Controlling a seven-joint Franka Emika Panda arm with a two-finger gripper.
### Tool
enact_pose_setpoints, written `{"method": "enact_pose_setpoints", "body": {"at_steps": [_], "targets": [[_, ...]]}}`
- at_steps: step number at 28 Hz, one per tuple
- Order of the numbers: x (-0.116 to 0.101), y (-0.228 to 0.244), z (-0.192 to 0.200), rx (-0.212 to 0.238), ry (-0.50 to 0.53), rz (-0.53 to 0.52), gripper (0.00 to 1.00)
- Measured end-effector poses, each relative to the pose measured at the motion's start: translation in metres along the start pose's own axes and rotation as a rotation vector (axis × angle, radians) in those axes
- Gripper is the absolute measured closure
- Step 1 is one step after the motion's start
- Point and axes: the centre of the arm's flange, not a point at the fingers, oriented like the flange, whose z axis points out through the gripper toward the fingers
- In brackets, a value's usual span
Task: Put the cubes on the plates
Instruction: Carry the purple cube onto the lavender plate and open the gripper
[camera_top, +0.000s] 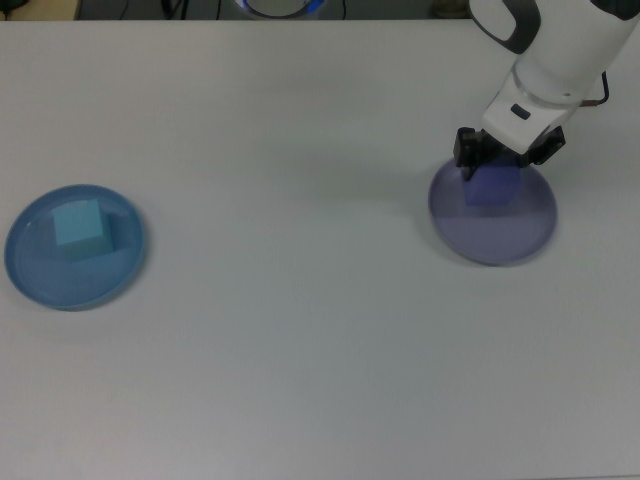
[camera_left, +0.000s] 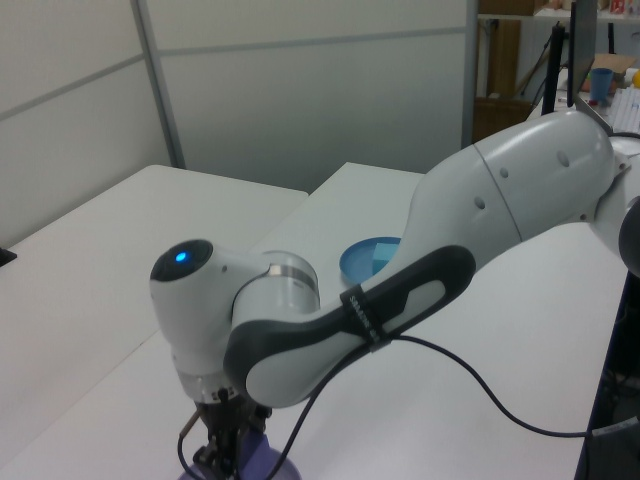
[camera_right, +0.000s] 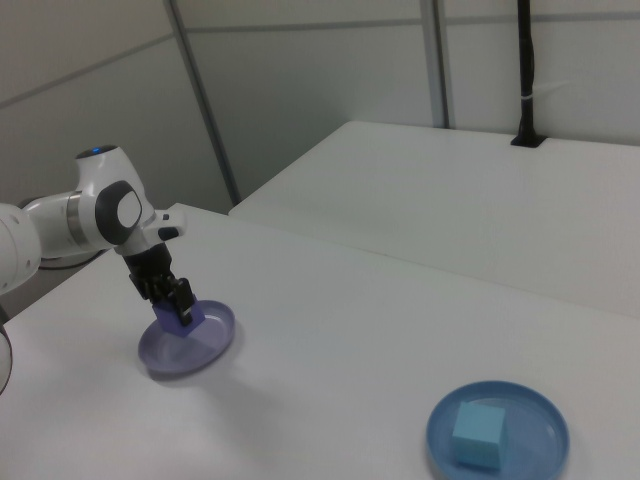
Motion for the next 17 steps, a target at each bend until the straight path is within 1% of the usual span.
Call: {"method": "enact_pose_setpoints", "body": {"at_steps": [5, 9, 10, 12, 13, 14, 16, 17], "targets": [[0.0, -0.004, 0.016, -0.007, -0.023, -0.001, 0.37], [0.0, -0.005, 0.02, -0.009, -0.03, -0.003, 0.37], [0.0, -0.005, 0.02, -0.008, -0.029, -0.003, 0.36], [0.0, -0.005, 0.019, -0.007, -0.026, -0.003, 0.3], [0.0, -0.006, 0.016, -0.006, -0.022, -0.003, 0.23], [0.0, -0.006, 0.014, -0.005, -0.019, -0.003, 0.21], [0.0, -0.005, 0.008, -0.002, -0.011, -0.002, 0.14], [0.0, -0.005, 0.003, -0.001, -0.006, -0.002, 0.07]]}}
